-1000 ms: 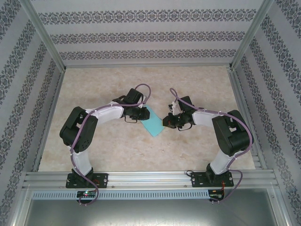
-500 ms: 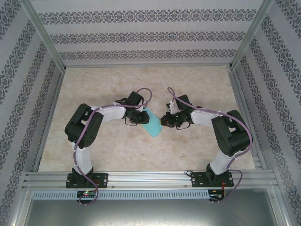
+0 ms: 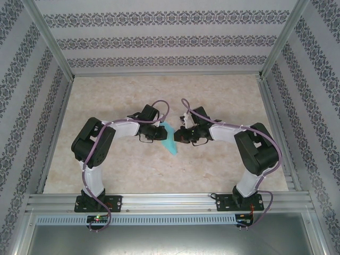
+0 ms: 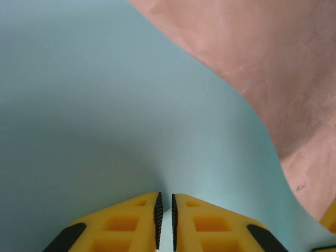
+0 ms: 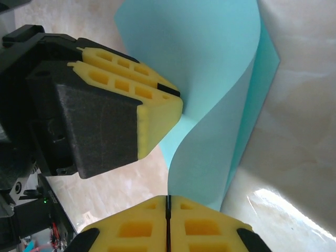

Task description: Fold a paper plane with a square sheet of paper (pick it up from the middle)

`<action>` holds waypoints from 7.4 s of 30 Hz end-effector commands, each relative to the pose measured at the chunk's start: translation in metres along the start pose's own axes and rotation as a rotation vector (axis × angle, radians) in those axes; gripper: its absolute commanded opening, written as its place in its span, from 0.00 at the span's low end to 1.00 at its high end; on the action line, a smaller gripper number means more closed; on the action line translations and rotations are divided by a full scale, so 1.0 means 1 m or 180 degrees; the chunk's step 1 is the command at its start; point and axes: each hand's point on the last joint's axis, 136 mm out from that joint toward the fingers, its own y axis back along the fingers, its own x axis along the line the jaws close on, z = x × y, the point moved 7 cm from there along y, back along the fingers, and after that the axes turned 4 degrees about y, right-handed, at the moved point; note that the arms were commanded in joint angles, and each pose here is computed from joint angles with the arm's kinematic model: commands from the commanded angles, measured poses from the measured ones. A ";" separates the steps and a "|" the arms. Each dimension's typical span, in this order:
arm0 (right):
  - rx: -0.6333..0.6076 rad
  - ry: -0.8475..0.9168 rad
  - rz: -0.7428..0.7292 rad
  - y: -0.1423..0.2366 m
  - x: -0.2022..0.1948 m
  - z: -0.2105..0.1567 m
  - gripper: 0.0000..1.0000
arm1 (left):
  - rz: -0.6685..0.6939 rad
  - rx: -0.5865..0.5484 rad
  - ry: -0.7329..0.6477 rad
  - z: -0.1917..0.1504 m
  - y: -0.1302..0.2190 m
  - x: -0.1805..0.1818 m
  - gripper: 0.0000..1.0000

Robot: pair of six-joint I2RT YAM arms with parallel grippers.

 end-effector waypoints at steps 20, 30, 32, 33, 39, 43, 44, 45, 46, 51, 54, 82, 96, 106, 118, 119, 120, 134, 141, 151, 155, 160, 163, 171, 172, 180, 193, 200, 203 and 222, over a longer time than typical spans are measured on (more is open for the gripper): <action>0.0052 -0.0097 0.0146 -0.040 0.003 0.004 0.14 | -0.0085 0.0131 0.0286 -0.017 0.004 0.019 0.17; 0.0022 -0.0141 0.0142 -0.046 -0.001 0.004 0.14 | -0.0169 0.0103 0.0329 -0.014 0.006 0.018 0.17; -0.0003 -0.0153 0.0165 -0.045 -0.001 0.004 0.14 | -0.0180 0.0100 0.0335 -0.014 0.006 0.018 0.17; 0.0000 -0.0155 0.0163 -0.046 -0.001 0.004 0.15 | -0.0190 0.0091 0.0343 -0.014 0.007 0.018 0.17; 0.0082 -0.0175 0.0062 -0.053 -0.010 0.000 0.16 | -0.0250 0.0048 0.0325 -0.009 0.011 0.012 0.19; 0.0116 -0.0169 -0.0031 -0.053 -0.014 -0.003 0.17 | -0.0287 -0.0038 0.0293 -0.003 0.021 0.007 0.24; 0.0129 -0.0171 -0.0037 -0.054 -0.015 -0.004 0.17 | -0.0287 -0.0055 0.0286 -0.002 0.024 0.006 0.25; 0.0137 -0.0180 -0.0043 -0.055 -0.016 -0.004 0.18 | -0.0271 -0.0065 0.0272 -0.001 0.026 0.005 0.28; 0.0146 -0.0180 -0.0036 -0.055 -0.016 -0.004 0.19 | -0.0253 -0.0084 0.0259 0.001 0.030 0.005 0.30; 0.0156 -0.0182 -0.0033 -0.056 -0.016 -0.005 0.22 | -0.0204 -0.0183 0.0281 0.004 0.047 0.012 0.33; 0.0143 -0.0182 -0.0013 -0.056 -0.015 -0.004 0.27 | -0.0211 -0.0151 0.0308 0.002 0.045 0.015 0.34; 0.0033 -0.0047 0.0121 -0.049 -0.006 -0.006 0.35 | -0.0711 -0.0024 0.0742 -0.021 0.045 0.012 0.50; -0.0029 -0.0086 0.0098 -0.047 -0.008 -0.006 0.21 | -0.0610 -0.0128 0.0674 -0.011 0.043 0.012 0.40; -0.0070 -0.0084 0.0027 -0.047 -0.008 -0.004 0.17 | -0.0294 -0.0123 0.0524 0.010 0.027 0.021 0.35; -0.0227 -0.0120 -0.0097 -0.049 -0.008 0.002 0.14 | -0.0162 0.0013 0.0589 0.006 0.009 0.035 0.34; -0.0236 -0.0120 -0.0108 -0.050 -0.008 0.003 0.14 | -0.0164 0.0024 0.0597 0.004 0.008 0.035 0.35; -0.0252 -0.0124 -0.0123 -0.050 -0.008 0.003 0.14 | -0.0166 0.0027 0.0602 0.004 0.007 0.036 0.35; -0.0440 -0.0178 -0.0226 -0.049 -0.010 0.010 0.12 | -0.0231 0.0113 0.0649 -0.008 0.006 0.037 0.35; -0.0488 -0.0190 -0.0210 -0.049 -0.008 0.012 0.12 | -0.0210 0.0131 0.0642 -0.014 0.006 0.038 0.35; -0.0503 -0.0225 -0.0318 -0.047 -0.014 0.007 0.12 | -0.0152 0.0063 0.0539 -0.009 0.020 0.029 0.37; -0.0452 -0.0247 -0.0356 -0.049 -0.018 0.004 0.12 | -0.0175 -0.0002 0.0452 -0.006 0.031 0.020 0.39; -0.0369 -0.0227 -0.0361 -0.051 -0.019 0.000 0.11 | -0.0262 -0.0062 0.0348 -0.004 0.042 0.006 0.37; -0.0339 -0.0225 -0.0369 -0.051 -0.020 -0.001 0.11 | -0.0353 -0.0045 0.0299 -0.004 0.044 -0.001 0.36; -0.0316 -0.0216 -0.0355 -0.052 -0.019 -0.003 0.10 | -0.0577 0.0102 0.0320 -0.011 0.031 -0.009 0.27; -0.0313 -0.0213 -0.0354 -0.052 -0.019 -0.003 0.10 | -0.0596 0.0119 0.0325 -0.012 0.029 -0.010 0.26; -0.0290 -0.0221 -0.0333 -0.053 -0.020 -0.005 0.09 | -0.0535 0.0275 0.0385 -0.024 0.016 0.000 0.17; -0.0289 -0.0192 -0.0260 -0.050 -0.014 -0.004 0.08 | -0.0302 0.0358 0.0387 -0.029 0.004 0.014 0.16; -0.0365 -0.0118 -0.0118 -0.044 -0.002 0.002 0.15 | -0.0014 0.0403 0.0352 -0.028 -0.004 0.026 0.16; -0.0413 -0.0083 -0.0063 -0.038 0.004 0.005 0.19 | 0.0092 0.0435 0.0332 -0.029 -0.008 0.031 0.16; -0.0289 -0.0085 0.0079 -0.025 0.008 -0.025 0.20 | 0.0247 0.0565 0.0311 -0.033 -0.015 0.040 0.16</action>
